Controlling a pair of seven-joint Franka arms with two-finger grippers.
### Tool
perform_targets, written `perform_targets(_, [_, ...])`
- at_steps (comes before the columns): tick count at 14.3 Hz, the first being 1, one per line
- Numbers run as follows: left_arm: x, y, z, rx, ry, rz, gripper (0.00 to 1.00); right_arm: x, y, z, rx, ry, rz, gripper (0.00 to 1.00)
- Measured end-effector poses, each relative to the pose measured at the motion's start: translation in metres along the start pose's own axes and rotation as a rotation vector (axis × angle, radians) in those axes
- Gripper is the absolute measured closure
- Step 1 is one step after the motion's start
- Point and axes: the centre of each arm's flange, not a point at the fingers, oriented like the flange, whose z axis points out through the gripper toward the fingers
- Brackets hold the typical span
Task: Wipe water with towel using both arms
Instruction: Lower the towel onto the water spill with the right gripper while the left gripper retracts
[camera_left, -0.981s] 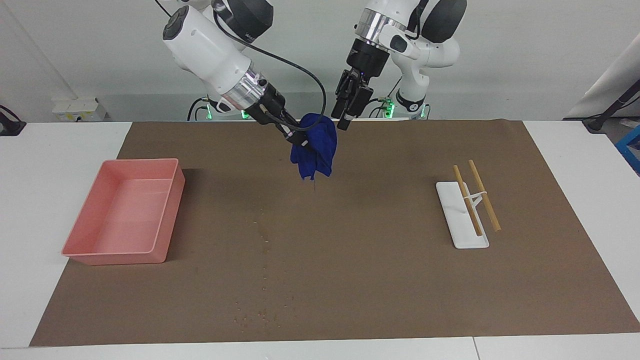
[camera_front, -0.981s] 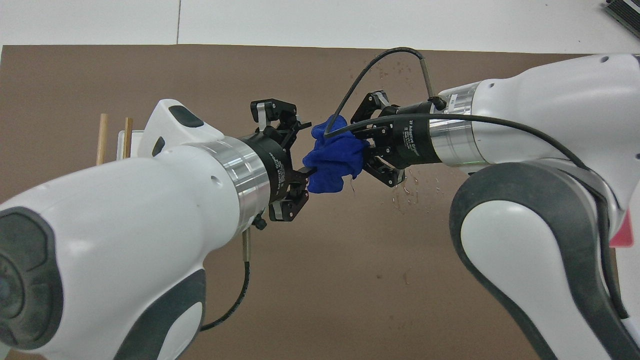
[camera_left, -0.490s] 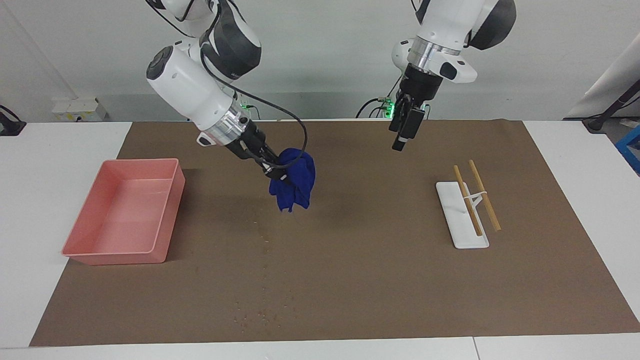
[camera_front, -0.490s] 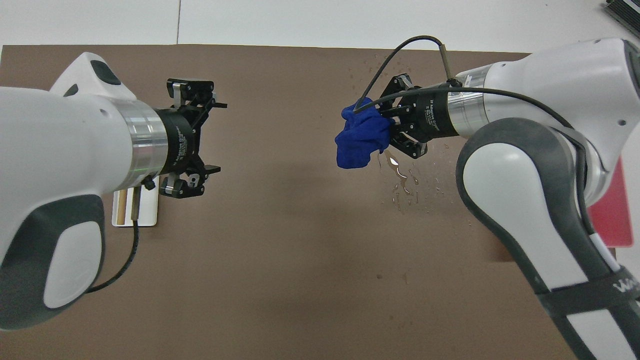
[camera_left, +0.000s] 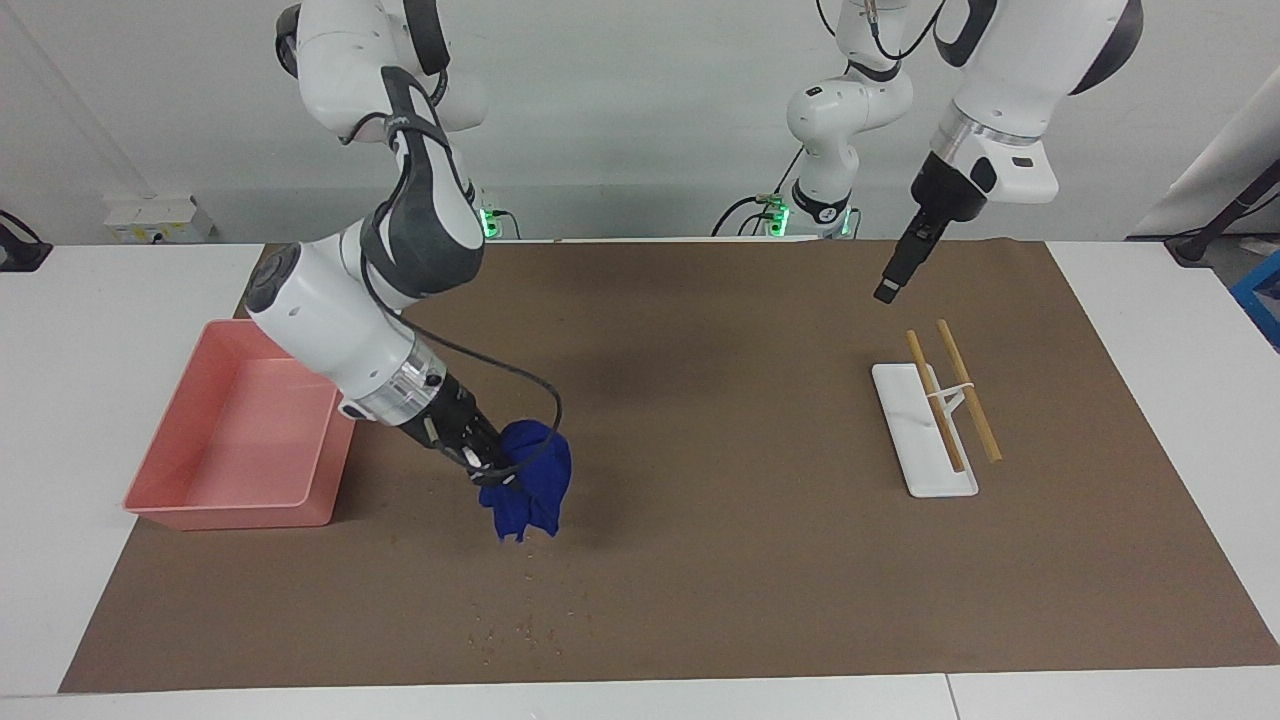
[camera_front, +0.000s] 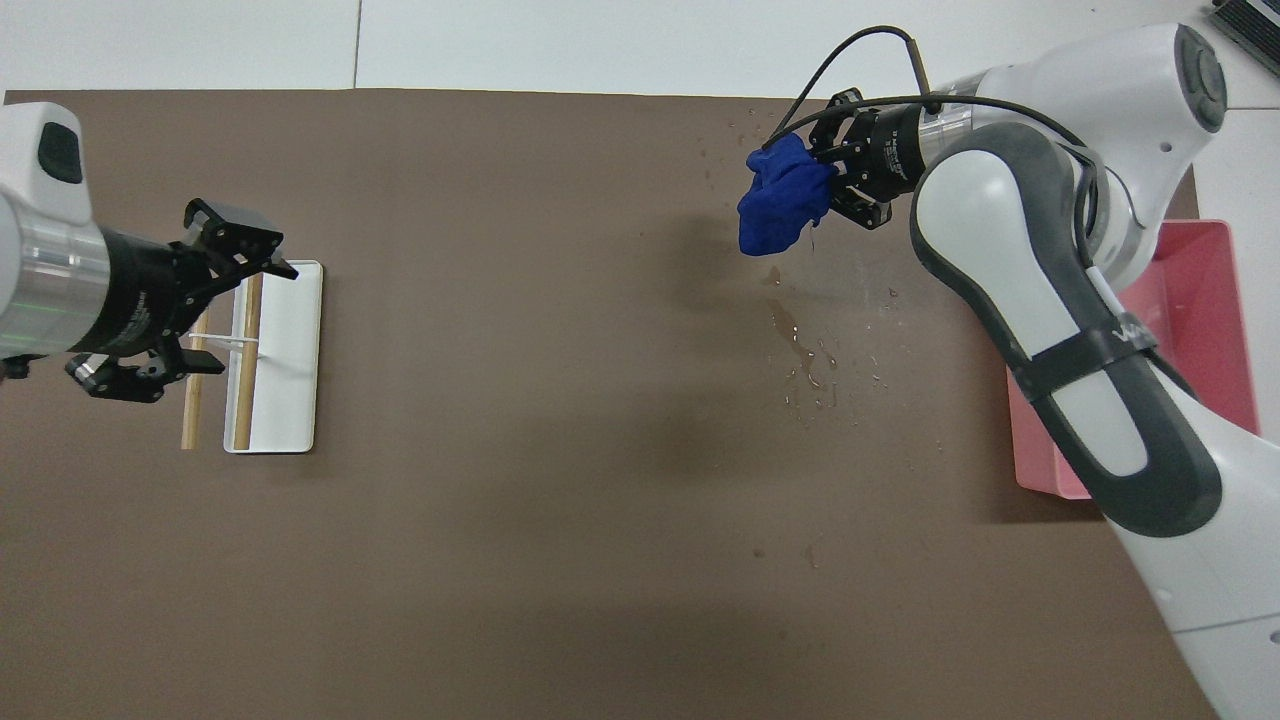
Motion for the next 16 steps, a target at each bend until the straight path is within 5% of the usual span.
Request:
perform_targets(6, [0.076, -0.085, -0.008, 0.082, 0.024, 0.382, 0.0, 0.052, -0.005, 0.07, 0.041, 0.039, -0.004, 0.86])
perform_targets(11, [0.091, -0.096, -0.002, 0.166, 0.054, 0.594, 0.0, 0.069, 0.009, 0.101, 0.031, 0.065, -0.007, 0.86])
perform_targets(16, [0.127, -0.104, 0.02, 0.273, 0.017, 0.83, 0.0, 0.068, 0.033, 0.124, 0.027, 0.098, 0.01, 0.86])
